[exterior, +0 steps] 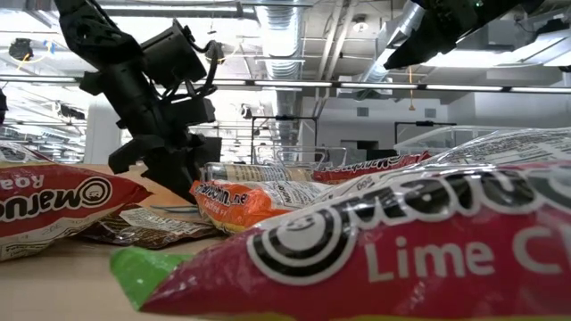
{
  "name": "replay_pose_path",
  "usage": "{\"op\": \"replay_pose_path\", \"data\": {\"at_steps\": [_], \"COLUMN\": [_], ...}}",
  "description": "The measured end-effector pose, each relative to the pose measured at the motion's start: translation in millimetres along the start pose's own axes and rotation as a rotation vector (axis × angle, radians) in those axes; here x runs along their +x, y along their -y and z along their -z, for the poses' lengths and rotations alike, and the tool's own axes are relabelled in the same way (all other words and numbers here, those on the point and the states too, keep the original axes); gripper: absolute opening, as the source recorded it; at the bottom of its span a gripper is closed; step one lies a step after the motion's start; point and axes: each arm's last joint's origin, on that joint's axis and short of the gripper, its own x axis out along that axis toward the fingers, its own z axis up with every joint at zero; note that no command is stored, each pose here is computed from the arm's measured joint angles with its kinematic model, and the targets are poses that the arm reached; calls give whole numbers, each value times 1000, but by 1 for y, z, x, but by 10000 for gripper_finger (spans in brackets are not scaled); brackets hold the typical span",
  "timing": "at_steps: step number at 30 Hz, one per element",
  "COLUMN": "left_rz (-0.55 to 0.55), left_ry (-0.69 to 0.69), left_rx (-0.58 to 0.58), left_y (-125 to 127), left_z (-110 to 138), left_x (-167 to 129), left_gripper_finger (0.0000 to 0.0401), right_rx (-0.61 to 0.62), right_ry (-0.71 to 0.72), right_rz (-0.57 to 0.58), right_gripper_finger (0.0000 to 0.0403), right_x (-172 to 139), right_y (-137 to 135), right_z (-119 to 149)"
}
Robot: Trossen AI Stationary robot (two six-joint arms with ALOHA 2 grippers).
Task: Pick & Place Food Item
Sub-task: Put the blue spoon into the transparent bin
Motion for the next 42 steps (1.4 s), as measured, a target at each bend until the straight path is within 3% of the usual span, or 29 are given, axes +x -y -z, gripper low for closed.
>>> {"op": "replay_pose_path", "data": {"at_steps": [6,25,37,42], "left_rz": [46,41,37,33], "left_ry": [-4,1,-34,-35], "left_rx": [-7,12,-61,-63], "left_y": [0,0,-4,-4], "left_z": [2,2,6,6], "left_x": [3,13,13,13], "left_gripper_finger": [92,90,90,59], "right_rx": [0,0,0,0], "right_ry": [-1,-3,-3,-3], "right_rz": [0,-1,-1,-1], "right_gripper_finger": [163,163,163,163], "right_x": [0,0,0,0], "right_y": [0,0,0,0], "right_z": [0,0,0,0]}}
